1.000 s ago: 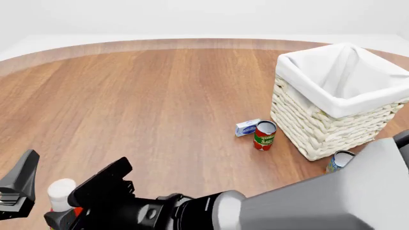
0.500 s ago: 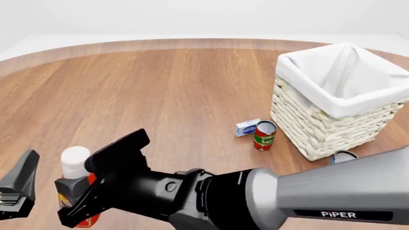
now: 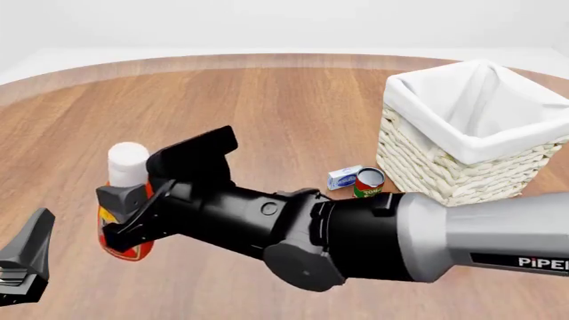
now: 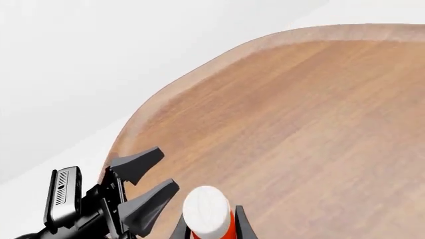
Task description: Pick up the ketchup, and put it in the basket.
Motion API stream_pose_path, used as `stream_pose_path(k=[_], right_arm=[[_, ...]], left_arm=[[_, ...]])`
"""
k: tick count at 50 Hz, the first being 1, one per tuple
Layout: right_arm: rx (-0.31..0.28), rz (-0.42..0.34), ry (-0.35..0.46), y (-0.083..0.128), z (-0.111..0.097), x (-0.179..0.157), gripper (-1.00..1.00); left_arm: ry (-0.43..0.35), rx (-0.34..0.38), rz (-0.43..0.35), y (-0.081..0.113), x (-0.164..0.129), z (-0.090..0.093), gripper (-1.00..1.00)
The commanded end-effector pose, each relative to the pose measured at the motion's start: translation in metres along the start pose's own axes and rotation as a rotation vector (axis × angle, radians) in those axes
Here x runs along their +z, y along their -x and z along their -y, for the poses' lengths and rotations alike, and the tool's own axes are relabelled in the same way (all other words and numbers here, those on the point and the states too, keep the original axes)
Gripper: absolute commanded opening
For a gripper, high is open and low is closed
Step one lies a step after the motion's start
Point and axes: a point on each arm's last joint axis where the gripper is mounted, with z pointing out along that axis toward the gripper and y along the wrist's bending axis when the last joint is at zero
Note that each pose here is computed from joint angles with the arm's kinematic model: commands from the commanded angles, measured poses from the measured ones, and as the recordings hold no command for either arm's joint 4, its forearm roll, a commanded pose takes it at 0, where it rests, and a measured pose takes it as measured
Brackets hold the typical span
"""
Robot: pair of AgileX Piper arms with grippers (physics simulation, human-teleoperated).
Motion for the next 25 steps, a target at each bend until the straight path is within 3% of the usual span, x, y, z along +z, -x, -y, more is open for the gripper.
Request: stream_pose_path(k=[1,16,25], right_arm=[[0.008,0.077,-0.038,0.024,0.017,-0.01,-1.0],[-0.022,0.158,-0.11,0.05,0.045,-0.022,-1.0],[-0.004,0.234,-0.148,0.07,0.06,-0.04,-1.0]], left_arm=[[0.0,0.0,0.0,0.0,0.0,0.0,1.0],[0.0,0.0,0.0,0.0,0.0,0.0,1.0],[0.0,0.0,0.0,0.0,0.0,0.0,1.0]])
